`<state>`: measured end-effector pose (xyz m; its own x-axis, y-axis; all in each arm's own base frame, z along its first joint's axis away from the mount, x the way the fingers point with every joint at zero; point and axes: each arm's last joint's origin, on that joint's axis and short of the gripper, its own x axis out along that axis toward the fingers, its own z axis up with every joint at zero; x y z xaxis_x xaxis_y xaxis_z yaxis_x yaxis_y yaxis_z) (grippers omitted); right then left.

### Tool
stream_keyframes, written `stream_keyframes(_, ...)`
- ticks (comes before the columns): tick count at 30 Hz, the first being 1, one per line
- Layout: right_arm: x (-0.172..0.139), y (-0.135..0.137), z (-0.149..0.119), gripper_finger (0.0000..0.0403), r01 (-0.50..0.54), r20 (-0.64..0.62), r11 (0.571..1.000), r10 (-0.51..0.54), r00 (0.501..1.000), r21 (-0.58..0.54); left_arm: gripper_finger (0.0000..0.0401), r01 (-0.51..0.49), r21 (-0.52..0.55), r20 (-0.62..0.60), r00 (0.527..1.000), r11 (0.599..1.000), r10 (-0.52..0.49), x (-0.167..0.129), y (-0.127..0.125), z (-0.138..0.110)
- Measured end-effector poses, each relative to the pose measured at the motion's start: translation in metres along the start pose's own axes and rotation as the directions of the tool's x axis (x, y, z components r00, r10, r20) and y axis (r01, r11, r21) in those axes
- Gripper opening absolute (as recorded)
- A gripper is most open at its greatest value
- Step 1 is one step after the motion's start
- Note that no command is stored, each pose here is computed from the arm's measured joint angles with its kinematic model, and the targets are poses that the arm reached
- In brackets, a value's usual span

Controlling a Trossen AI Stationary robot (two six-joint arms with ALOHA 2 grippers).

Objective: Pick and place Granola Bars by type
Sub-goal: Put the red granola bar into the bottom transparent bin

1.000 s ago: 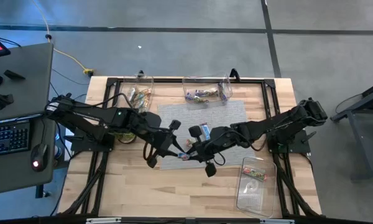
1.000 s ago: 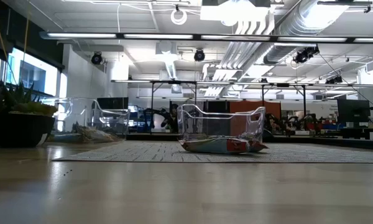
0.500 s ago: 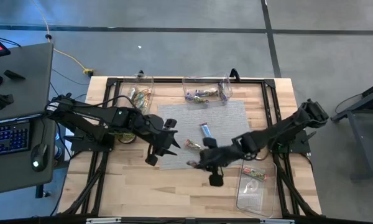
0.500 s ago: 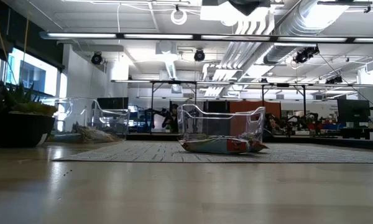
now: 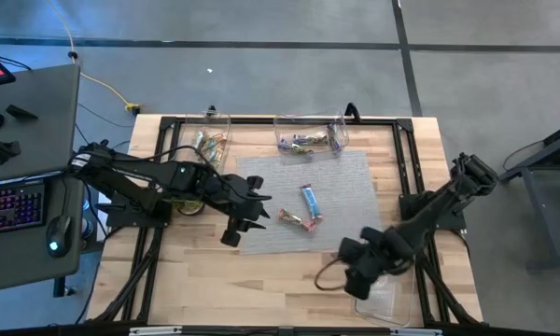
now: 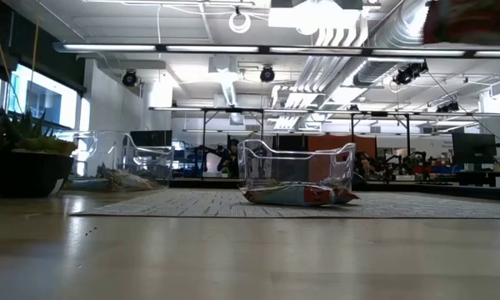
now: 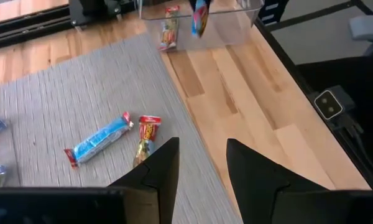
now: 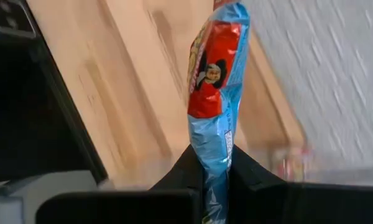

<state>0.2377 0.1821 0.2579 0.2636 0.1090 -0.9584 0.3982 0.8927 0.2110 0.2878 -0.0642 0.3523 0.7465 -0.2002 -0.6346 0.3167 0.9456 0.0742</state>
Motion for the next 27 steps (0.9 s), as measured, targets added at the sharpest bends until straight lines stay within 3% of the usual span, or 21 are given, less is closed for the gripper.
stream_keyframes(5,-0.007,0.002,-0.035,0.0013,0.13,-0.052,0.988,-0.126,0.991,0.086,0.0127,-0.001,-0.002,-0.003,1.0,1.0,0.001,0.0,0.0,0.0)
stream_keyframes(12,-0.002,-0.007,-0.084,0.0019,0.303,-0.114,0.916,-0.282,0.953,0.264,0.0127,-0.002,-0.017,0.002,1.0,1.0,0.002,0.0,0.0,0.0)
stream_keyframes(20,0.037,-0.017,-0.103,0.0031,0.235,-0.12,0.959,-0.218,0.969,0.156,0.0127,-0.002,-0.03,0.002,1.0,1.0,0.002,0.0,0.0,0.0)
stream_keyframes(27,0.06,-0.031,-0.108,0.0059,0.233,-0.199,0.957,-0.197,0.96,0.174,0.0127,-0.003,-0.03,0.002,1.0,1.0,0.003,0.0,0.0,0.0)
